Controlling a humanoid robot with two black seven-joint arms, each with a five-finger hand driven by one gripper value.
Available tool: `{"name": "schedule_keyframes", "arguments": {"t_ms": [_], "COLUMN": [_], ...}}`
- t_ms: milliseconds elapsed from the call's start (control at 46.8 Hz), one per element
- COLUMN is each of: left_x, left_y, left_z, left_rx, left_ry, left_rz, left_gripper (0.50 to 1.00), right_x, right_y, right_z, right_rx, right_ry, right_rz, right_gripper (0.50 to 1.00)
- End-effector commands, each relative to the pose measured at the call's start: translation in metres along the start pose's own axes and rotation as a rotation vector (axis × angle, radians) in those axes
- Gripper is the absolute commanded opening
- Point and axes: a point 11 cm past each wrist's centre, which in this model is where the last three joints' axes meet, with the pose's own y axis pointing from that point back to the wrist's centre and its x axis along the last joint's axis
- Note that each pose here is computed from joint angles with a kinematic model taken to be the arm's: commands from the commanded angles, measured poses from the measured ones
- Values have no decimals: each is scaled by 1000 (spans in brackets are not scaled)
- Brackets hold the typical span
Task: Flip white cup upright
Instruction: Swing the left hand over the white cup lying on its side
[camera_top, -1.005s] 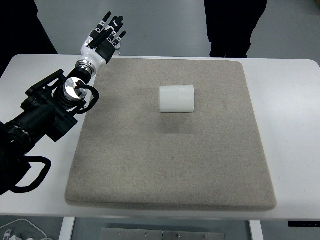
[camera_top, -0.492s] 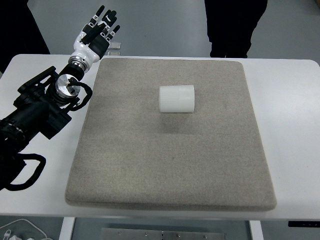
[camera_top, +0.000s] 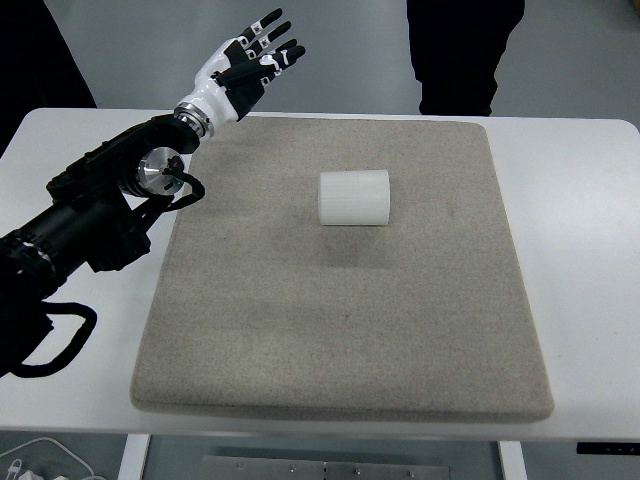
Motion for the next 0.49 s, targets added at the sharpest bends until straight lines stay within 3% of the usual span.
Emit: {"name": "schedule_keyframes", "arguments": {"t_ms": [0,471], "left_x": [-10,-56], "left_y": [-3,-8], "left_z": [-1,6], "left_rx": [33,213], "left_ry": [-96,-542], "left_rz": [-41,-239], "left_gripper": [992,988], "right_x": [0,0], "right_y": [0,0], "right_z": [0,0], "right_rx": [0,0], "right_ry": [0,0], "right_rz": [0,0], "right_gripper": [930,930]}}
